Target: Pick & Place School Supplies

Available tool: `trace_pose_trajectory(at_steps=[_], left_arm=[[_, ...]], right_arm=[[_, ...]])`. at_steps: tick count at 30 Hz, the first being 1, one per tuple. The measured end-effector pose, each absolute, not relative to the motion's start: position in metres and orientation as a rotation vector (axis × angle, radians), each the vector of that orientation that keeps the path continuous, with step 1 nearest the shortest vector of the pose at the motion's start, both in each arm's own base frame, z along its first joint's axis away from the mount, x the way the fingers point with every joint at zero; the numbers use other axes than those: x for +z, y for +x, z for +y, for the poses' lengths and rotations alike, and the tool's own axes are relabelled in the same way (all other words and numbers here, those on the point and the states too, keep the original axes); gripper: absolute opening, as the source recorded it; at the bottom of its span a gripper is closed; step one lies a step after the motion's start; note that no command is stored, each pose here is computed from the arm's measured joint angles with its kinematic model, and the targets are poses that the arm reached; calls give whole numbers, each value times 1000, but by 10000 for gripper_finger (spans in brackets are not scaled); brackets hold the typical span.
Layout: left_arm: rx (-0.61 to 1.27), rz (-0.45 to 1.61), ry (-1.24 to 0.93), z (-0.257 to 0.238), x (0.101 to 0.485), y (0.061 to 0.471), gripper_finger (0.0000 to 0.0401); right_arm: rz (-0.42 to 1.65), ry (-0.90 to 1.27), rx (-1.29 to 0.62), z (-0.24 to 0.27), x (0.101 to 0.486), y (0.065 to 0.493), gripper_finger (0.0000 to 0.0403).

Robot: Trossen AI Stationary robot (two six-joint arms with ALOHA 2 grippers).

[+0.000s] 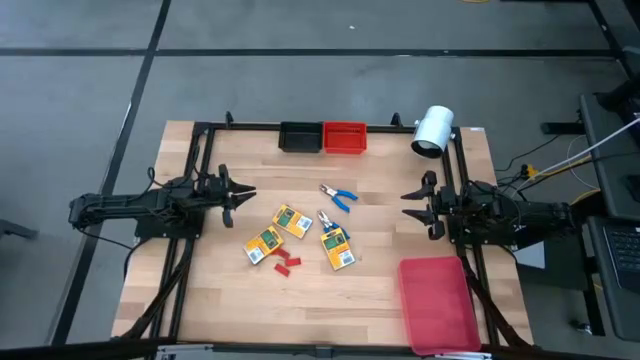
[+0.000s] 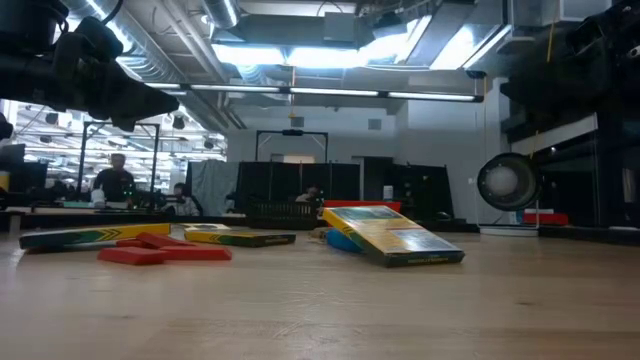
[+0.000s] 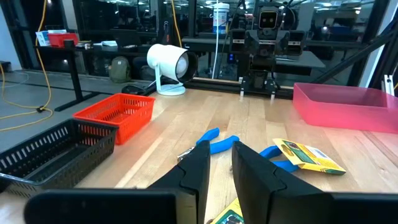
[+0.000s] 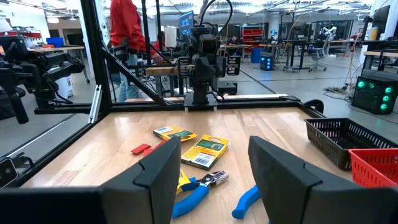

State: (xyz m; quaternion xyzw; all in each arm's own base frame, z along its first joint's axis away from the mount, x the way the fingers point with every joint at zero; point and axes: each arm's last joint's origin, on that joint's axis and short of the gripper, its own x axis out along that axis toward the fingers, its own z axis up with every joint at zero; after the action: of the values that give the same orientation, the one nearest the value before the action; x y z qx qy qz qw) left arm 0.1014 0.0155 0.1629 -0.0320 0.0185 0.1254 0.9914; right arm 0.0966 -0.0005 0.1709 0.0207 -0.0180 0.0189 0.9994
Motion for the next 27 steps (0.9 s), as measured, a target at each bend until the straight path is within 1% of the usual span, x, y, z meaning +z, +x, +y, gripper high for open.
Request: trace_pose_trajectory(at_steps=[11, 16, 18, 20, 22, 23, 24, 27], left_arm=[[252, 37, -64, 16, 163, 101, 63], [251, 37, -64, 16, 163, 101, 63], [251, 37, -65, 16, 163, 101, 63], [252, 37, -64, 16, 163, 101, 63], [252, 37, -64, 16, 163, 101, 63], [252, 37, -64, 16, 163, 101, 63], [251, 38, -65, 15, 163, 101, 63], [252, 37, -65, 16, 163, 101, 63]], right_arm=[[-37, 20, 35, -1, 171, 97, 194], [-19, -354, -185, -7, 172, 96, 194], [-8, -428, -234, -9, 173, 96, 194], [-2, -445, -261, -9, 173, 96, 194], [-10, -404, -264, -10, 173, 96, 194], [-21, -345, -259, -9, 174, 96, 194], [-39, -239, -229, -9, 174, 96, 194], [-60, 269, -6, -2, 173, 97, 194]])
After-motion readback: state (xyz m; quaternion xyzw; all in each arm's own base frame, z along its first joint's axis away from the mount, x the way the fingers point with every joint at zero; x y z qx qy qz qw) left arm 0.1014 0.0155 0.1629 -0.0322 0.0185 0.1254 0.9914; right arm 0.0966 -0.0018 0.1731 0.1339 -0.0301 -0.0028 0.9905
